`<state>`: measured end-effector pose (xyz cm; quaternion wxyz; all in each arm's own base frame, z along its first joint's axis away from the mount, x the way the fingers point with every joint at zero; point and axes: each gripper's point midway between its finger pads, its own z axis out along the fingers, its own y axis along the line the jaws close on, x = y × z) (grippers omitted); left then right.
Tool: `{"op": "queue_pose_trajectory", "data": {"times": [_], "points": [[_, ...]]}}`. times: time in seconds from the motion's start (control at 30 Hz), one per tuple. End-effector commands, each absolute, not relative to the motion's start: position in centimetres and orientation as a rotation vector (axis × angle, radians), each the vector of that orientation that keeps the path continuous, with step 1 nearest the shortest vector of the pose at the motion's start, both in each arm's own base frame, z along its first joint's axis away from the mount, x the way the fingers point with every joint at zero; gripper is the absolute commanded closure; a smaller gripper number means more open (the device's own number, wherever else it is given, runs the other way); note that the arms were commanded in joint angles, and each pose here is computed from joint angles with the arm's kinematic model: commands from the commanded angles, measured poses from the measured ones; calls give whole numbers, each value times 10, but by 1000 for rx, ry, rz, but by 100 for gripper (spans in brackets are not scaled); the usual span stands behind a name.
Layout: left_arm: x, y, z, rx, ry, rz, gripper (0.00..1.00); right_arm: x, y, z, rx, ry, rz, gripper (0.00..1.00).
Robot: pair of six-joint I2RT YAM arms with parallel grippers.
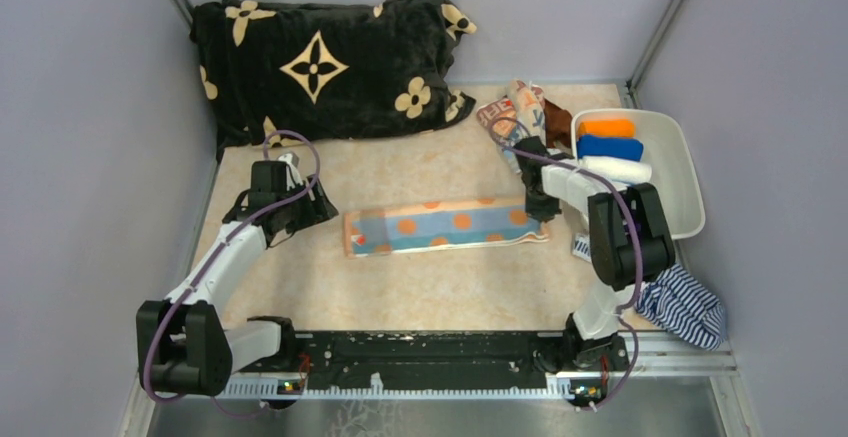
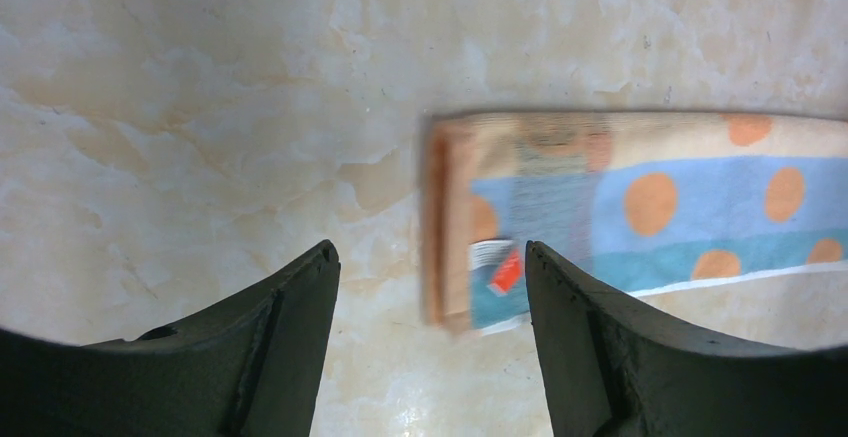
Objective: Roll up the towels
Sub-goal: Fold the towel at the center of the board.
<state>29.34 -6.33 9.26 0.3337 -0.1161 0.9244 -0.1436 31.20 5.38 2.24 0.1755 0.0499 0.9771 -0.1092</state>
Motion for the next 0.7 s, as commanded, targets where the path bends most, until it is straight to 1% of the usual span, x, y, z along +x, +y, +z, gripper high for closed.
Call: {"op": "queue_pose_trajectory", "data": {"times": [0.0,0.1,0.2,0.4,0.5,0.67], "points": [[293,-76,97,-267,2401,-479,26,332,-20,78,307,2603,-650,100],[289,-92,90,-274,2421,-593,26,352,-30,115,305,2517,-699,100],[283,-108,82,-284,2431,-709,26,360,-11,137,235,2508,-595,100],[277,-135,73,-305,2413,-870,27,347,71,132,-43,2578,-331,100],[274,-151,68,-286,2427,-909,28,336,114,130,-129,2596,-177,100],[272,-171,55,-285,2439,-940,32,319,188,132,-280,2597,58,100]]}}
